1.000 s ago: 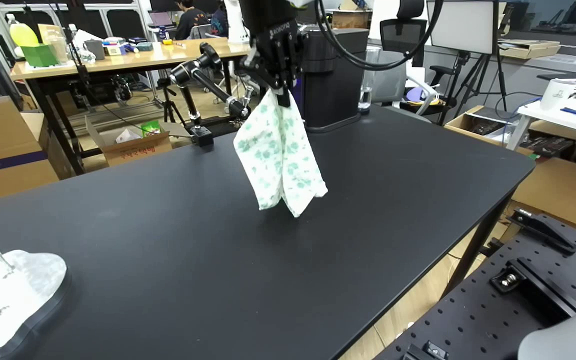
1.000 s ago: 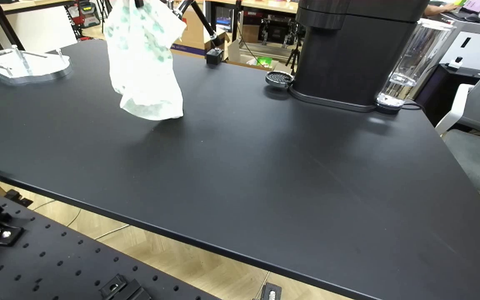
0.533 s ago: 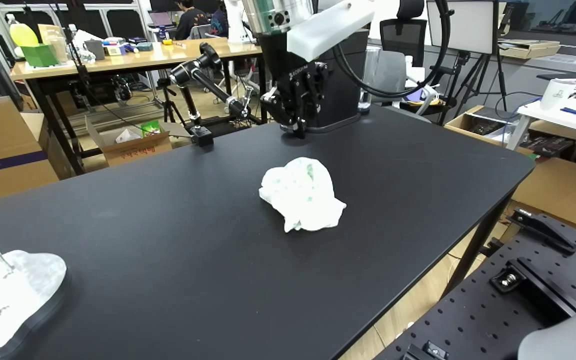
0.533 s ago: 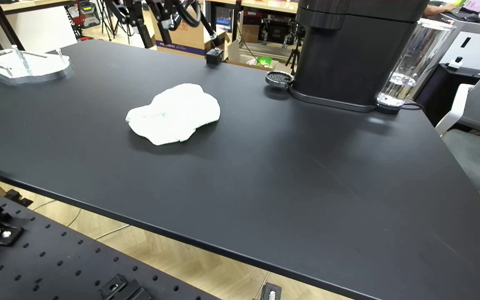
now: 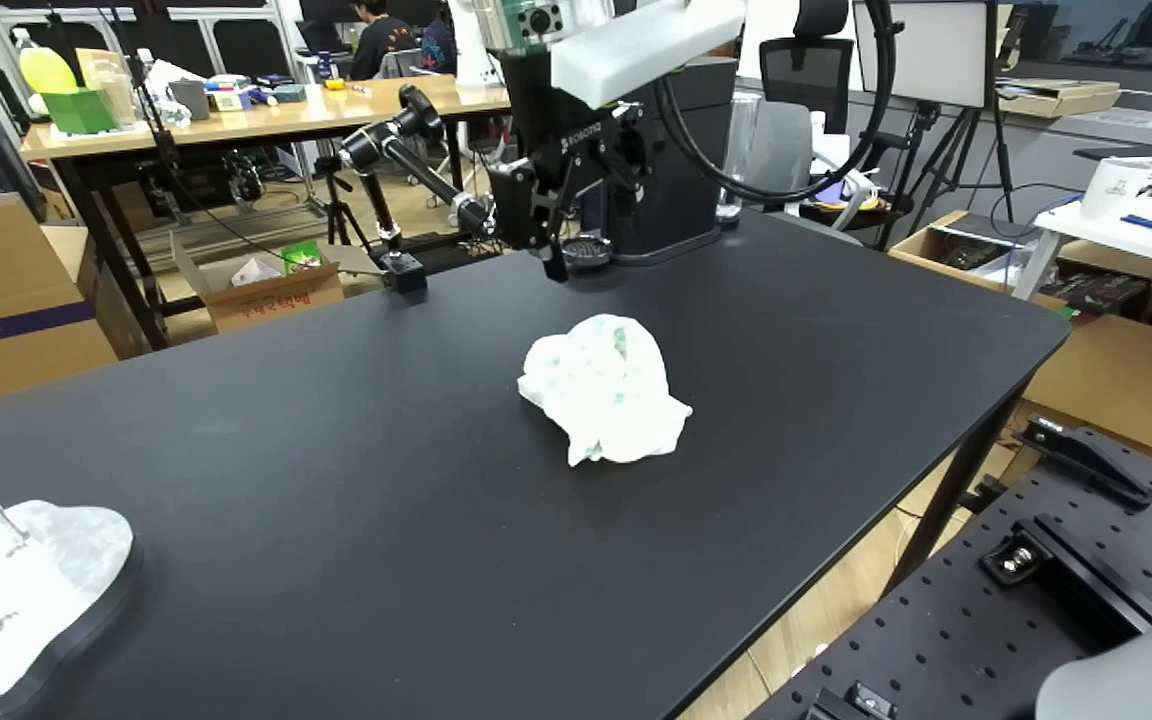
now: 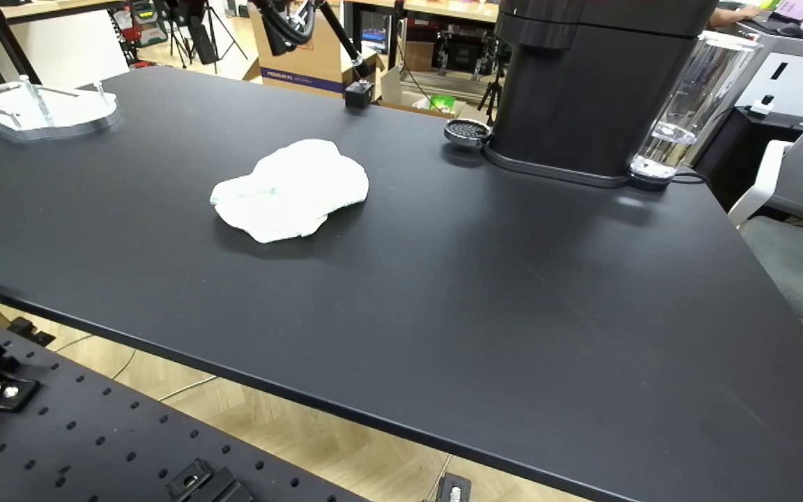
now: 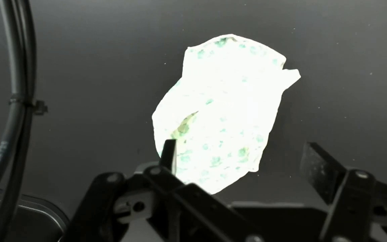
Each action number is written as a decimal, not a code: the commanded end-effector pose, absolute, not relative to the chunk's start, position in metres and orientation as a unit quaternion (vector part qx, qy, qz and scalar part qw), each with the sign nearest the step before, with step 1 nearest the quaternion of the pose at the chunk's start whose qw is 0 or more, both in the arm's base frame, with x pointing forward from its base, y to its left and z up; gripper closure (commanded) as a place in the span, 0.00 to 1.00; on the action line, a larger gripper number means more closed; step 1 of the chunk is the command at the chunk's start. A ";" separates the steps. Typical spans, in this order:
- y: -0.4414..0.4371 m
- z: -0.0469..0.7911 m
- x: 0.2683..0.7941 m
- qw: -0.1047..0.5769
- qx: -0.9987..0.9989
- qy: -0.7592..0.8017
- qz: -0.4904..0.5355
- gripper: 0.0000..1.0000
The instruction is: Put the cloth on the table
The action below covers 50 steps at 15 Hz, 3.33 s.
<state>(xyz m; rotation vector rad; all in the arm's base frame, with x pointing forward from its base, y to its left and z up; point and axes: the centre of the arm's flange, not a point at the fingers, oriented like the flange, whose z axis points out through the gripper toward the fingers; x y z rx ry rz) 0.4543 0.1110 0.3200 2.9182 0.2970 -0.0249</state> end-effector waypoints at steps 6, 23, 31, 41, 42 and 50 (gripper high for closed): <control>0.111 0.329 0.448 0.110 0.990 0.089 -0.017 0.00; 0.068 0.274 0.464 0.133 0.987 0.074 -0.042 0.00; 0.069 0.217 0.480 0.142 0.984 0.095 -0.059 0.00; 0.073 0.177 0.500 0.147 0.981 0.106 -0.067 0.47; 0.073 0.175 0.501 0.147 0.981 0.107 -0.066 0.54; 0.076 0.183 0.501 0.144 0.982 0.110 -0.057 1.00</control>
